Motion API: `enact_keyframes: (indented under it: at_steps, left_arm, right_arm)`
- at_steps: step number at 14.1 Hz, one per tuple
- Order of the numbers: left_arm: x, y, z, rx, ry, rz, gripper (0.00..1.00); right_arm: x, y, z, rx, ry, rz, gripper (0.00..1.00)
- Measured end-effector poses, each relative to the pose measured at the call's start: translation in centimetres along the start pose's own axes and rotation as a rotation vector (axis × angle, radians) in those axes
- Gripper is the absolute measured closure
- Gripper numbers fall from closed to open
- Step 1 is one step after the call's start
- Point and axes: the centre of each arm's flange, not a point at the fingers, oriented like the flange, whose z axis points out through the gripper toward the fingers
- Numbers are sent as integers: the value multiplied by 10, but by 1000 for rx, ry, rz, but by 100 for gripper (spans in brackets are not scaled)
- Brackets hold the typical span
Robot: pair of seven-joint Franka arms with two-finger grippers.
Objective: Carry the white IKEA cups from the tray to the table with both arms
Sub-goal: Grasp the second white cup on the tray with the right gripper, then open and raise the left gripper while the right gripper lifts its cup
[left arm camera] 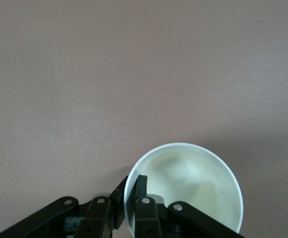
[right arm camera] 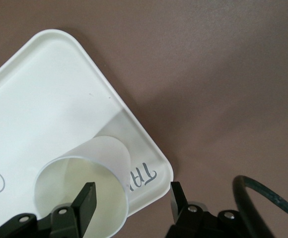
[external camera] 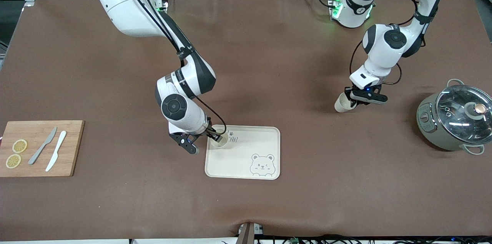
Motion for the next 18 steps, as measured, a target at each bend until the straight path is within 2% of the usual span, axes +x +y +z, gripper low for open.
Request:
enact_keyframes:
  at_steps: [2,3,5,6,7,8,9,11,12,14,18]
  left_arm:
    - [0,0,0,0,0,1,92]
    - [0,0,0,0,1,1,92]
    - [1,0,0,0,3,1,77]
    - [2,0,-1,0,6,1,65]
    - [3,0,-1,1,9,1,56]
    - [5,0,-2,1,13,1,47]
    - [7,0,-3,2,17,1,41]
    - [10,-1,-5,2,23,1,37]
    - [11,-1,-6,2,24,1,37]
    - [17,-2,-13,1,8,1,34]
    - [35,-4,-50,-4,-41,0,31]
  right_arm:
    - [1,-1,5,-1,-1,1,37]
    - [1,-1,7,-1,-1,5,46]
    - [1,-4,8,6,2,19,49]
    - [1,-6,6,10,3,22,50]
    - [1,-8,4,15,4,25,57]
    - [1,-9,3,17,5,25,57]
    - [1,-9,3,18,5,25,65]
    - [1,-9,4,16,5,26,82]
    - [1,-8,5,15,4,27,82]
    - [1,-8,7,12,3,28,98]
    - [2,-8,6,12,3,29,97]
